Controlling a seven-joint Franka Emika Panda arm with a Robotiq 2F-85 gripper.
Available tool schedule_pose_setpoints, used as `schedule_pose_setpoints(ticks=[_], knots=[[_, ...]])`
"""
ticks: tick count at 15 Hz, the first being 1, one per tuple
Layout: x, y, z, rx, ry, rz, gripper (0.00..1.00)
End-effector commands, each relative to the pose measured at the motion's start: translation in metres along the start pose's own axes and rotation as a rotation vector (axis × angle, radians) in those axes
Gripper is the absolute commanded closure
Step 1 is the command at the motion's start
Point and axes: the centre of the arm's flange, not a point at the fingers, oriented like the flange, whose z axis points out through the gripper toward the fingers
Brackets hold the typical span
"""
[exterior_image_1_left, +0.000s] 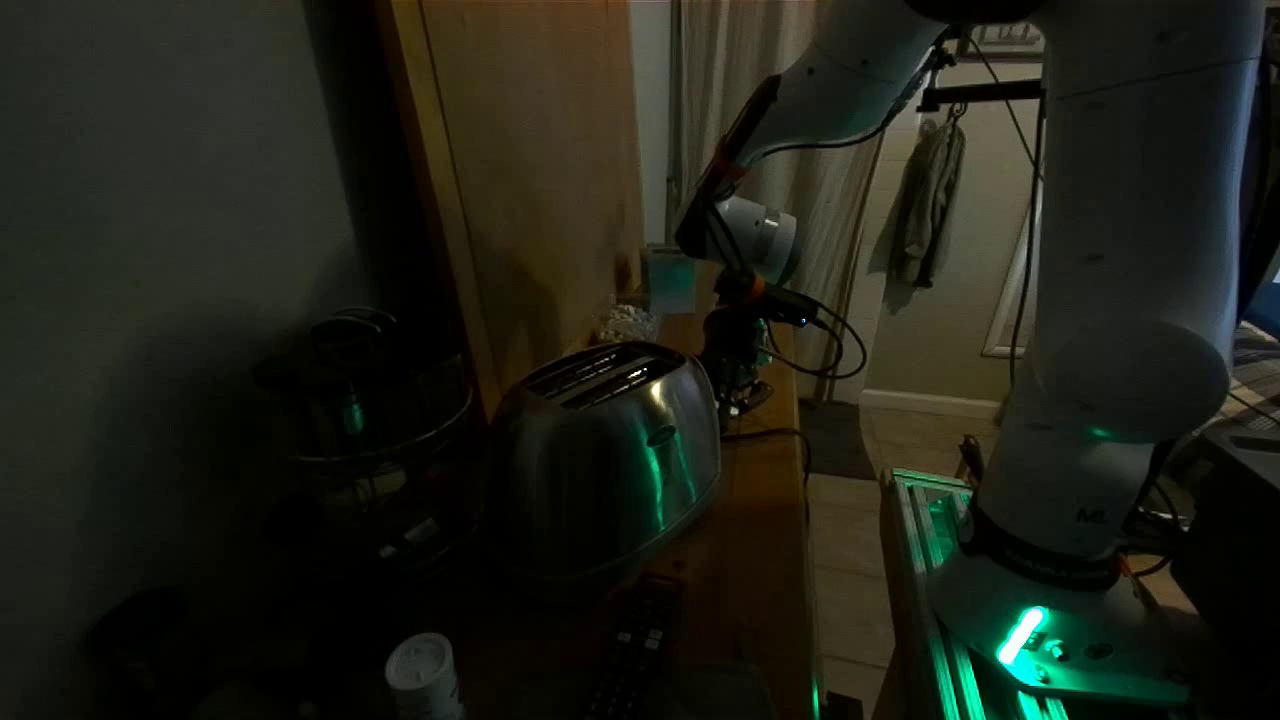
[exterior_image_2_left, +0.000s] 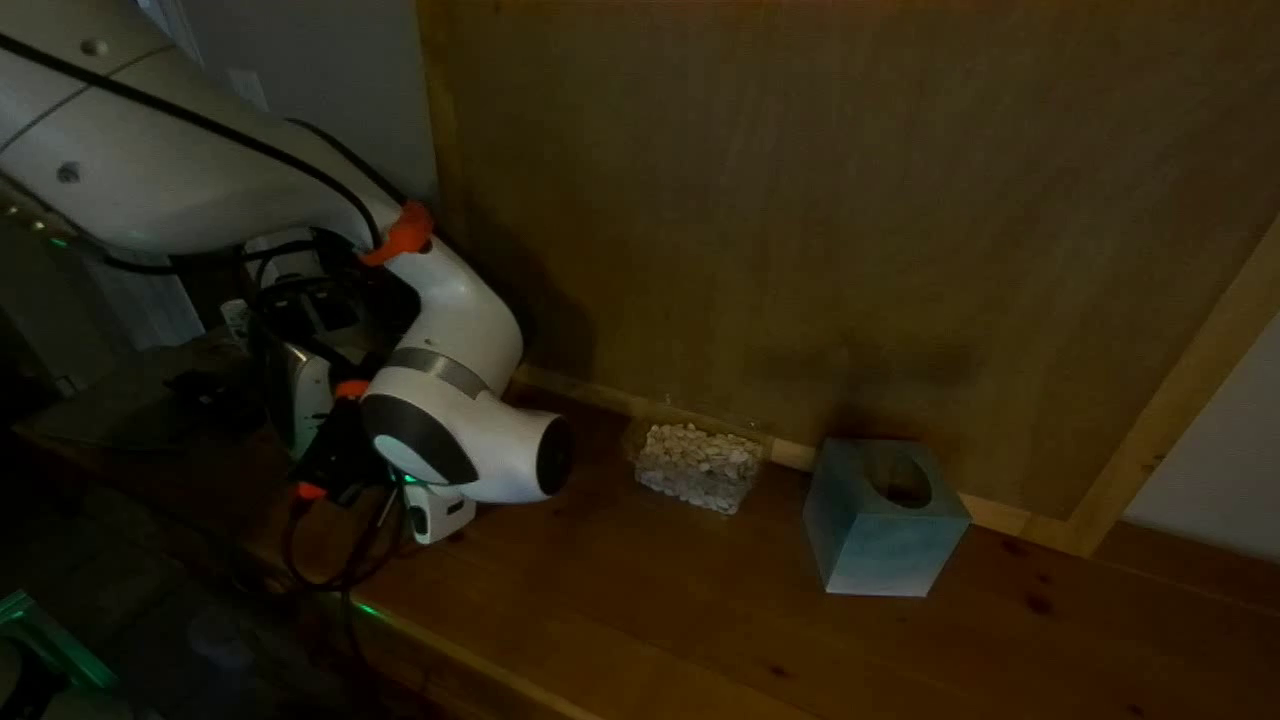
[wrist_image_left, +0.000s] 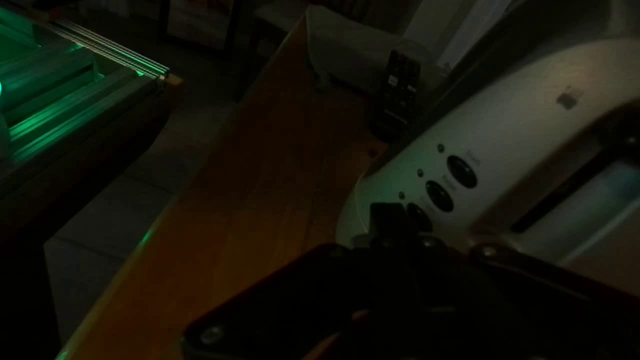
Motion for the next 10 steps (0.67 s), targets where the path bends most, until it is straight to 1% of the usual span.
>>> schedule_pose_setpoints(ticks=[1,10], knots=[[0.008,-0.0073,-0.0021,0.021,0.011,0.026,1.0],[0.0121,-0.0085,0.0002,0.036,0.015,0.05,1.0]])
